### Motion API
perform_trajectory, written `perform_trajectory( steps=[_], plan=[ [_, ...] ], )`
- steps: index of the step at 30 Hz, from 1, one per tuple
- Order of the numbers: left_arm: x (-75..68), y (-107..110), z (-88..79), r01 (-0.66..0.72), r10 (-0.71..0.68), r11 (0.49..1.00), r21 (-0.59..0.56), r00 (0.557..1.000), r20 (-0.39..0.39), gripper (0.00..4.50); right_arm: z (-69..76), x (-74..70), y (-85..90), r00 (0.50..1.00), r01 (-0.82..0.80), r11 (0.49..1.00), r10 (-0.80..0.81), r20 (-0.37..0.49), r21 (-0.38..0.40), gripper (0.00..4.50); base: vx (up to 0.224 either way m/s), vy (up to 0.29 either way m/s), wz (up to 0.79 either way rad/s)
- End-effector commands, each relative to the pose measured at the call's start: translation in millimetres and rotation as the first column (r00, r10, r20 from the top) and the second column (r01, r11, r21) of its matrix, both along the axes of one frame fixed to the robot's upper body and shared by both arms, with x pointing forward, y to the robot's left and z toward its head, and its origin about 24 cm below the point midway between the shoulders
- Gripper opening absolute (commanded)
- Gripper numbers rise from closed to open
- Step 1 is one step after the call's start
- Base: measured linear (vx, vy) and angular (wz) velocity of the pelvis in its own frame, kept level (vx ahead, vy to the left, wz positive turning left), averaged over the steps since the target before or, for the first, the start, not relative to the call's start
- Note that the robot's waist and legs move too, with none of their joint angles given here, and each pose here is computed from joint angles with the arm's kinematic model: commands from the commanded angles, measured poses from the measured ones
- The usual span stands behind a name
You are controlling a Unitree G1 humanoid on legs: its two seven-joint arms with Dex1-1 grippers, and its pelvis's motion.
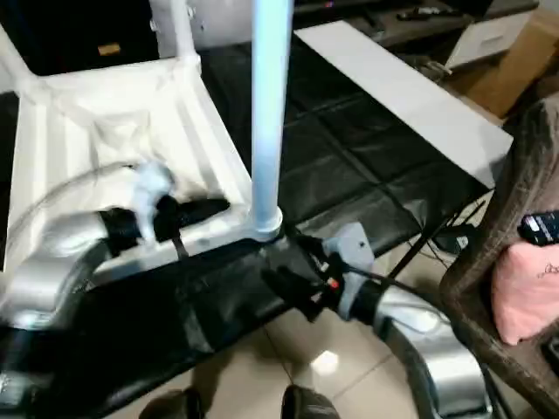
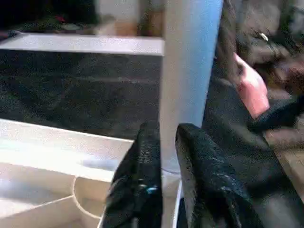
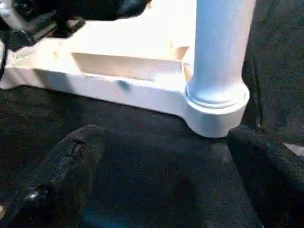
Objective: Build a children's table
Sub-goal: Rotate leg to tighten
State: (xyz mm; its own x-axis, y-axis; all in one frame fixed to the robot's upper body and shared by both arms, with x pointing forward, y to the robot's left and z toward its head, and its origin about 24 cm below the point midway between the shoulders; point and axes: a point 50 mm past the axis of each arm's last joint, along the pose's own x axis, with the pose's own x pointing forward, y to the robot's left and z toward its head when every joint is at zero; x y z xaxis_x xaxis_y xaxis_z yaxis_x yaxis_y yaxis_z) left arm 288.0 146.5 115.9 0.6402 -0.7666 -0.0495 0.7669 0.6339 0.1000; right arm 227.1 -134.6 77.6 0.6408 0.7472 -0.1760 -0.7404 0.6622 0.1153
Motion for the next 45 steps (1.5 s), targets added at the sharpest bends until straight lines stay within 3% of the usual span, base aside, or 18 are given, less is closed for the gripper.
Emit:
perform_trajectory(
  steps=[1, 4, 6, 7, 8, 11, 18, 21, 26, 31, 35, 36, 42, 45],
  plan=[
    [-7.9, 3.4, -5.5, -0.111, 0.111, 0.994, -0.017, 0.994, -0.022, 1.0, 3.1, -1.1, 2.5, 0.999, 0.037, 0.999, -0.037, 0.025, 0.006, 4.5, 0.0, 0.0, 0.0],
    [-33.3, 1.1, -14.0, -0.261, 0.256, 0.961, -0.093, 0.964, -0.068, 1.0, 4.2, -1.8, 10.9, 0.997, 0.06, 0.998, -0.061, 0.036, 0.022, 4.5, 0.0, 0.0, 0.0],
    [-50.0, -1.5, -22.0, -0.351, 0.341, 0.93, -0.105, 0.934, -0.102, 1.35, 4.4, -0.9, 17.8, 0.997, 0.051, 0.999, -0.052, 0.053, 0.013, 4.5, 0.0, 0.0, 0.0],
    [-52.7, -1.7, -23.6, -0.369, 0.359, 0.924, -0.104, 0.928, -0.105, 1.36, 4.5, -0.7, 19.2, 0.997, 0.047, 0.999, -0.048, 0.059, 0.008, 4.5, -0.024, -0.022, 0.28],
    [-62.5, -0.2, -32.9, -0.463, 0.452, 0.882, -0.081, 0.883, -0.126, 1.41, 4.5, 0.0, 23.7, 0.997, 0.032, 0.999, -0.032, 0.076, 0.001, 4.5, 0.001, -0.015, 0.27],
    [-74.5, -2.3, -42.1, -0.529, 0.516, 0.846, -0.064, 0.843, -0.151, 1.79, 4.8, 1.0, 27.4, 0.996, 0.015, 1.0, -0.016, 0.085, 0.005, 4.5, -0.009, -0.061, 0.53],
    [-84.1, -7.5, -40.6, -0.561, 0.552, 0.827, -0.042, 0.824, -0.126, 2.31, 2.9, 2.2, 32.4, 0.996, -0.037, 0.999, 0.038, 0.081, -0.013, 4.5, -0.016, -0.005, 0.53],
    [-87.2, -3.9, -42.3, -0.587, 0.587, 0.809, 0.025, 0.806, -0.076, 2.65, 1.7, 5.7, 32.3, 0.994, -0.018, 0.999, 0.021, 0.109, -0.033, 4.5, 0.002, 0.19, 0.49],
    [-88.8, -2.1, -39.7, -0.623, 0.621, 0.782, -0.02, 0.781, -0.068, 2.88, 0.9, 10.8, 24.5, 0.994, 0.075, 0.996, -0.079, 0.08, 0.058, 4.5, -0.005, 0.148, 0.6],
    [-97.1, -2.6, -31.9, -0.593, 0.593, 0.803, -0.065, 0.805, -0.017, 3.37, 0.7, 12.0, 17.6, 0.99, 0.103, 0.994, -0.107, 0.09, 0.047, 4.5, -0.088, 0.041, 0.08],
    [-103.4, -0.3, -27.2, -0.58, 0.582, 0.809, -0.091, 0.813, -0.016, 3.6, -3.0, 9.5, 16.0, 0.992, 0.116, 0.992, -0.118, 0.05, 0.042, 4.5, -0.059, 0.014, -0.14],
    [-104.2, 1.4, -28.5, -0.586, 0.586, 0.806, -0.081, 0.81, -0.023, 3.85, -3.6, 8.7, 16.0, 0.992, 0.115, 0.993, -0.117, 0.054, 0.04, 4.5, -0.099, 0.059, 0.01],
    [-87.3, 20.2, -38.5, -0.67, 0.669, 0.742, -0.017, 0.742, -0.042, 4.33, -6.4, 4.7, 15.9, 0.986, 0.136, 0.99, -0.138, 0.094, 0.028, 4.5, -0.043, 0.056, -0.05],
    [-76.2, 22.5, -36.5, -0.675, 0.674, 0.737, -0.034, 0.738, -0.041, 4.43, -4.9, 2.9, 18.2, 0.991, 0.115, 0.988, -0.121, 0.051, 0.101, 4.5, 0.0, 0.0, 0.0]
  ],
)
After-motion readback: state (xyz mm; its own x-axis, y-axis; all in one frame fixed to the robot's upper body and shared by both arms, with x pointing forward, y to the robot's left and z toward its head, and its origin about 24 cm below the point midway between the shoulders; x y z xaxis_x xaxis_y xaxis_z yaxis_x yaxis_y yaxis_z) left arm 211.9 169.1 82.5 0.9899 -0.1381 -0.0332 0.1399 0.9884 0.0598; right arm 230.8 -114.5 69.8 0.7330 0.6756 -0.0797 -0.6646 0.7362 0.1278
